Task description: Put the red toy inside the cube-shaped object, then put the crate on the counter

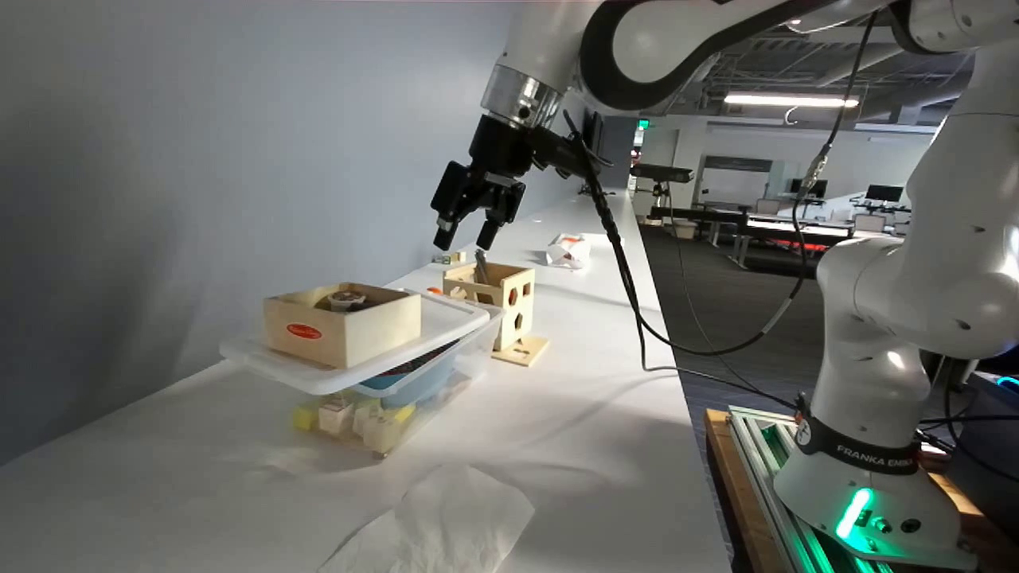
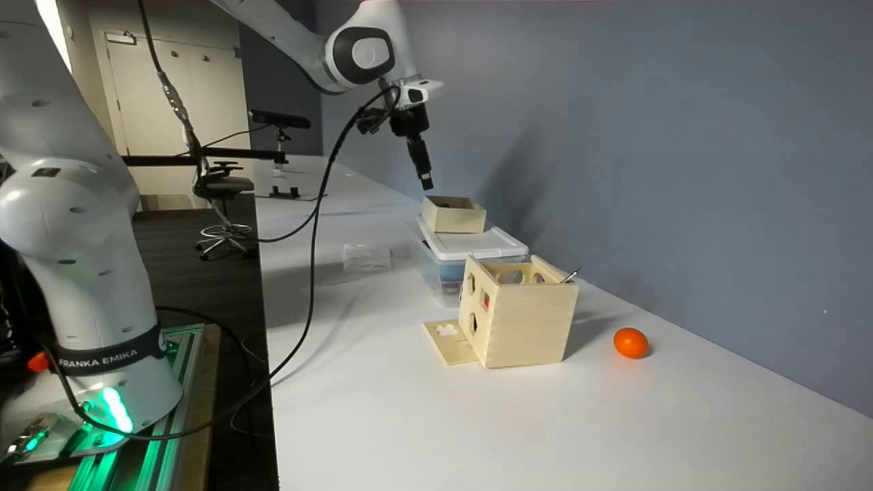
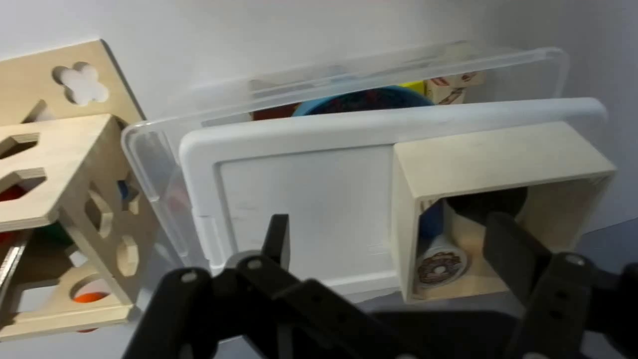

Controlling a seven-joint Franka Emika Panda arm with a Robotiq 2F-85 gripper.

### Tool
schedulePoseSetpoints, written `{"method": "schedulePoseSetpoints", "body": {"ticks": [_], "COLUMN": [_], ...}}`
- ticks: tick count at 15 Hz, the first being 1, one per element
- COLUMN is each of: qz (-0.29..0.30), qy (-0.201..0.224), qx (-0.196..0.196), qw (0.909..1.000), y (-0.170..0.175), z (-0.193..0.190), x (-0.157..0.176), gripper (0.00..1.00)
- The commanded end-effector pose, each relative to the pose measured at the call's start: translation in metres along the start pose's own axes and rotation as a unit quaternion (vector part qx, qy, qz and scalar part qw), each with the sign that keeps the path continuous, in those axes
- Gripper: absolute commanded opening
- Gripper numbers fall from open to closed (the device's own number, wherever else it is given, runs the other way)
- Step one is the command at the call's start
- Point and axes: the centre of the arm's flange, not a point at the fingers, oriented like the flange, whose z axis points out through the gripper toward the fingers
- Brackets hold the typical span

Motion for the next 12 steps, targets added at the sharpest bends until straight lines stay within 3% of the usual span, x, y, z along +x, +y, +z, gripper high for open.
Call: {"method": "schedulePoseSetpoints", "body": {"ticks": [1,9,10,12], "qz": [-0.036,-0.03,-0.032,-0.031], "qy": [-0.021,-0.048,-0.051,-0.054], "qx": [0.031,0.016,0.016,0.018], "qw": [0.9986,0.9983,0.998,0.9979], "y": [-0.03,-0.054,-0.053,-0.053], "z": [0.019,0.077,0.082,0.09], "x": [0.024,0.061,0.065,0.069], "gripper": [1.0,1.0,0.75,0.68]}}
